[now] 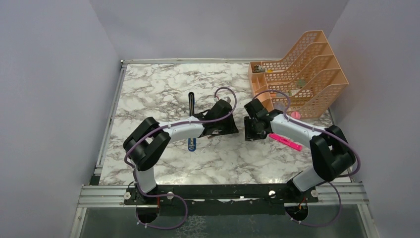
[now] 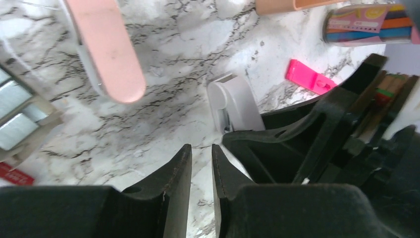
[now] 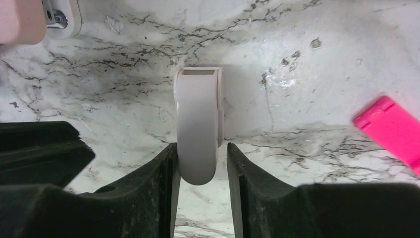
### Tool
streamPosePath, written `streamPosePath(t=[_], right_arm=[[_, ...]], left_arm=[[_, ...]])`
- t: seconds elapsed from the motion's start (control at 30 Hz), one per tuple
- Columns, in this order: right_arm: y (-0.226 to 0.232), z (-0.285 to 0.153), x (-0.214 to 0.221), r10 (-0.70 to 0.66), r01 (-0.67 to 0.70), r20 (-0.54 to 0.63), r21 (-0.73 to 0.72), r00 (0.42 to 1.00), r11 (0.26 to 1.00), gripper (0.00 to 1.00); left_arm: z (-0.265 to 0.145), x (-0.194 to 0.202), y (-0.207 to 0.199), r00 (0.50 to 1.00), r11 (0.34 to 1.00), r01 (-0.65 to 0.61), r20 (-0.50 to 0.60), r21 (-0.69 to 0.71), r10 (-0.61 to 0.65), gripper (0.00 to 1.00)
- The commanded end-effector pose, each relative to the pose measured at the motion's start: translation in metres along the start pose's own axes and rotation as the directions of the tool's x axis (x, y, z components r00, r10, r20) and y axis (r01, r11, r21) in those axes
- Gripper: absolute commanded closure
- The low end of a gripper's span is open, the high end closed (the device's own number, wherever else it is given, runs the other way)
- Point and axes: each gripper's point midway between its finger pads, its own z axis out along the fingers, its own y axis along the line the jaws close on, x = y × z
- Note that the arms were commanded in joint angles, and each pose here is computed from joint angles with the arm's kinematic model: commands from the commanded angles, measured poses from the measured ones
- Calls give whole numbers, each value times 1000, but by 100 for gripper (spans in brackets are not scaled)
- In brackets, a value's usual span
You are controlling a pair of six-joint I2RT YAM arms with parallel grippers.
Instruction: Load the staples into the stapler
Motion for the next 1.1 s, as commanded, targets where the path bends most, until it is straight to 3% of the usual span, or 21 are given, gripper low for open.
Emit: streamPosePath(t=[0.0,0.1,0.23,0.5,0.77,0.93,1.07], right_arm=[[1,-16,-30,23,-25,103,15,994,1000,53],[3,-24,-34,19,-20,113,7,993,1000,48],[3,-28,-34,14,-15,111,4,994,1000,48],[-7,-19,-12,4,-5,30,47,1000,999,63],[-18,13,19,20,-12,-83,95,996,995,71],[-15,5,3,34,-32,-26,96,999,995,70],[-9,-16,-23,45,-51,65,79,997,996,58]], left_arm=[[-13,-10,14,999,998,-23,47,-53,25,76],[-17,-14,18,998,998,-23,59,-59,26,76],[-22,-17,23,997,997,-25,72,-68,30,75],[-26,-18,35,997,996,-17,75,-85,24,74],[-27,-16,44,997,995,-12,71,-100,19,74],[-30,-18,46,997,995,-11,72,-103,18,74],[-36,-25,44,995,994,-20,93,-104,30,73]])
